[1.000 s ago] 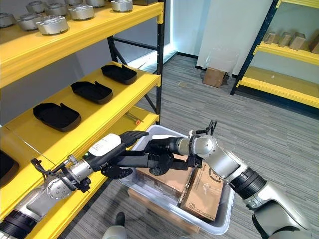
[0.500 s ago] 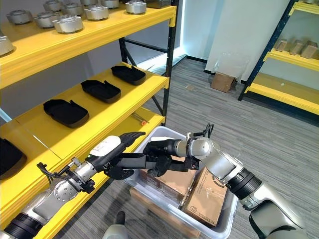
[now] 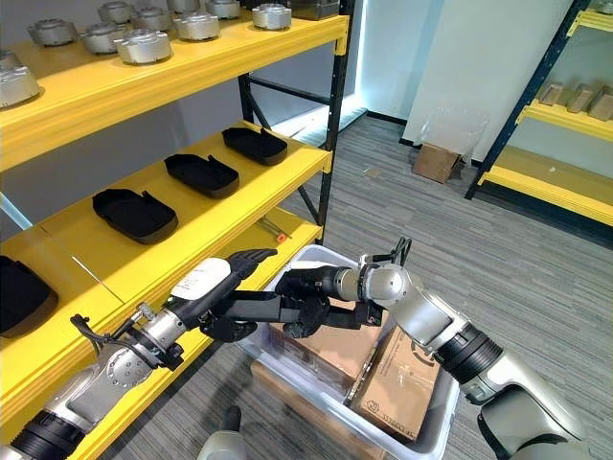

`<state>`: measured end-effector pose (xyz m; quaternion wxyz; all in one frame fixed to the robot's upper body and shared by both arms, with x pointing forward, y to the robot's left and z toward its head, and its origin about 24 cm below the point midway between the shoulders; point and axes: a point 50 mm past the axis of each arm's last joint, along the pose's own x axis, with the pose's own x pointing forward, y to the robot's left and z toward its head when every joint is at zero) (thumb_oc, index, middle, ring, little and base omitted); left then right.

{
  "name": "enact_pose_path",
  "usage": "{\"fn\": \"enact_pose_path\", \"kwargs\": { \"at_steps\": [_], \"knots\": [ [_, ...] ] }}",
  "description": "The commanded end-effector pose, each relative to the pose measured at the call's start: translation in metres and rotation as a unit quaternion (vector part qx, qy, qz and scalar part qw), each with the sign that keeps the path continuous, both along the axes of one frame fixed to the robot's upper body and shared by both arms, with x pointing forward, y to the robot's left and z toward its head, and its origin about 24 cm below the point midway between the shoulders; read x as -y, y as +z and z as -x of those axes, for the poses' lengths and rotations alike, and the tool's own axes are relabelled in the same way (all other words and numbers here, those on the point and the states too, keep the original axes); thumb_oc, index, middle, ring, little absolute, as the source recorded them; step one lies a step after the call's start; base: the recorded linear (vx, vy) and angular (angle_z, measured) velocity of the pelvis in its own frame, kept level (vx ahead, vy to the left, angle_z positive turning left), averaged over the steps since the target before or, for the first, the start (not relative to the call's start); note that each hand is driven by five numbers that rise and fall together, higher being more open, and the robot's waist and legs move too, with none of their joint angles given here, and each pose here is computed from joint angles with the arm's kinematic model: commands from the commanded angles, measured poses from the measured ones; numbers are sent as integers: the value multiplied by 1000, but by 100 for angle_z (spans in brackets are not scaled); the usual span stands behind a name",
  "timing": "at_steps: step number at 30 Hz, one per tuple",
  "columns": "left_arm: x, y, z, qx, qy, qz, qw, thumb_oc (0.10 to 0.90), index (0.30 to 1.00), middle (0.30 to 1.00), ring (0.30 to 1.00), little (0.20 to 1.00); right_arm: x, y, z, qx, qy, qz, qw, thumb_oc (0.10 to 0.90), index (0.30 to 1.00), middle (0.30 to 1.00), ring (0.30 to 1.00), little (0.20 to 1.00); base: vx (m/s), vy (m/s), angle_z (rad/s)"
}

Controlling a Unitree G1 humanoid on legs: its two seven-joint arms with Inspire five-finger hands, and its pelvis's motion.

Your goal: Move parts from the plastic box to the shelf.

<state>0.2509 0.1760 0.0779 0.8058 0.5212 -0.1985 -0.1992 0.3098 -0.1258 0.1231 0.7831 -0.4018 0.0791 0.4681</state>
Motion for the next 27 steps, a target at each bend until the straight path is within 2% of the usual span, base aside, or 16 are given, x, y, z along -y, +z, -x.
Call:
{"fn": "enact_pose_path", "kwargs": {
  "at_steps": [1, 6, 8, 10, 15, 20, 27],
  "knots": [
    [-24, 43, -10, 156, 51, 4, 986, 900, 1000, 1000, 1000, 1000, -29, 81, -4, 127, 80, -136, 979, 400, 300, 300, 300, 300, 0, 0, 0],
    [-47, 45, -9, 210, 88, -55, 972, 900, 1000, 1000, 1000, 1000, -25, 81, 1, 125, 89, -124, 980, 400, 300, 300, 300, 300, 2, 7, 0],
    [-55, 44, -9, 214, 103, -68, 969, 900, 1000, 1000, 1000, 1000, -25, 82, 2, 123, 91, -122, 981, 400, 300, 300, 300, 300, 6, 17, -1],
    [-74, 45, -8, 225, 138, -85, 961, 900, 1000, 1000, 1000, 1000, -22, 82, 3, 121, 88, -117, 982, 400, 300, 300, 300, 300, 0, 0, 0],
    [-92, 42, -2, 237, 159, -114, 952, 900, 1000, 1000, 1000, 1000, -21, 84, 6, 118, 98, -110, 982, 400, 300, 300, 300, 300, -4, 12, -2],
    [-97, 41, 4, 245, 139, -122, 952, 900, 1000, 1000, 1000, 1000, -21, 87, 9, 118, 107, -104, 982, 400, 300, 300, 300, 300, -12, 30, -12],
    [-97, 47, 6, 250, 134, -88, 955, 900, 1000, 1000, 1000, 1000, -20, 91, 13, 120, 120, -102, 980, 400, 300, 300, 300, 300, -1, 16, -5]
  ]
}}
